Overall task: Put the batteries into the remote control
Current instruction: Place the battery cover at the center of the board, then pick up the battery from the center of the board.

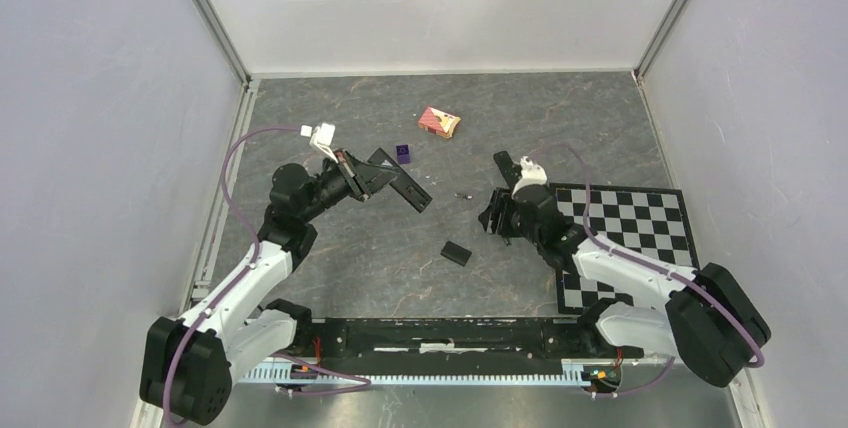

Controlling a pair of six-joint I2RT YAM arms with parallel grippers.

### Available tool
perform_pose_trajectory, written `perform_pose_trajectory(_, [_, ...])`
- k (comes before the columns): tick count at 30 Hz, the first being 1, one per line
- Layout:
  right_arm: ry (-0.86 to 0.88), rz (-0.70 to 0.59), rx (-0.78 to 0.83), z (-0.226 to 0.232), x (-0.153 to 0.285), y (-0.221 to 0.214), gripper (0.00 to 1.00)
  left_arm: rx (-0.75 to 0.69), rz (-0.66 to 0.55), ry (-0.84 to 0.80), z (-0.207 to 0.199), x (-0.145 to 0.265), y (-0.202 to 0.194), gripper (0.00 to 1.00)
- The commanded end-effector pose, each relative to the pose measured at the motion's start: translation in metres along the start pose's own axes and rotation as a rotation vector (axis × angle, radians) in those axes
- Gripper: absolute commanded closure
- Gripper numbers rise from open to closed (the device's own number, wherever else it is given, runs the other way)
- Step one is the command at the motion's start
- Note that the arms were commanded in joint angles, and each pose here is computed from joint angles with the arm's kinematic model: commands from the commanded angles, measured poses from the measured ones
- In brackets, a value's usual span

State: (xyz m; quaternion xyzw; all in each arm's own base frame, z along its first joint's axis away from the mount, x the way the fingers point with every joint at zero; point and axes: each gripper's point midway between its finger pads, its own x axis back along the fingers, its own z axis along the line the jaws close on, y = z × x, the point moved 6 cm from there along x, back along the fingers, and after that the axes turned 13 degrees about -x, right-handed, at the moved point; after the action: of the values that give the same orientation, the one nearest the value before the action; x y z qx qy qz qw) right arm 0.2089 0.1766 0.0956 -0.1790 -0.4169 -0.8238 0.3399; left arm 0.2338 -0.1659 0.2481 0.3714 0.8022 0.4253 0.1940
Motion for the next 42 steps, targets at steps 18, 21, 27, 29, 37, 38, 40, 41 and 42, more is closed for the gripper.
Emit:
perform_pose_trajectory(18, [-0.267, 0.247, 0.451, -0.034, -0.014, 0.01, 0.63, -0.05, -0.035, -0.219, -0.032, 0.005, 0.013, 0.98])
perform_pose_trajectory(21, [-0.276, 0.268, 0.457, -0.035, -0.017, 0.008, 0.68, -0.05, -0.034, -0.235, -0.033, 0.005, 0.013, 0.98])
perform_pose_trajectory(27, [-0.318, 0.288, 0.471, -0.041, -0.018, 0.007, 0.93, -0.049, -0.033, -0.235, -0.032, 0.005, 0.012, 0.98])
perform_pose_trajectory(29, [-0.33, 0.261, 0.467, -0.041, -0.018, 0.011, 0.99, -0.048, -0.032, -0.234, -0.031, 0.004, 0.011, 0.98])
perform_pose_trajectory(37, [-0.085, 0.031, 0.397, 0.007, -0.006, 0.042, 1.0, -0.045, -0.038, -0.243, -0.034, 0.002, 0.014, 0.98])
perform_pose_trajectory(38, [-0.046, -0.016, 0.385, 0.016, -0.001, 0.05, 1.0, -0.043, -0.037, -0.241, -0.034, 0.001, 0.015, 0.98])
perform_pose_trajectory(40, [0.04, -0.086, 0.378, 0.035, 0.009, 0.063, 1.0, -0.034, -0.036, -0.233, -0.033, -0.002, 0.017, 0.98])
perform_pose_trajectory(41, [0.093, -0.118, 0.376, 0.045, 0.014, 0.07, 1.0, -0.024, -0.036, -0.224, -0.032, -0.003, 0.017, 0.98])
perform_pose_trajectory(42, [0.159, -0.147, 0.375, 0.057, 0.021, 0.075, 1.0, -0.008, -0.031, -0.215, -0.031, -0.005, 0.017, 0.98])
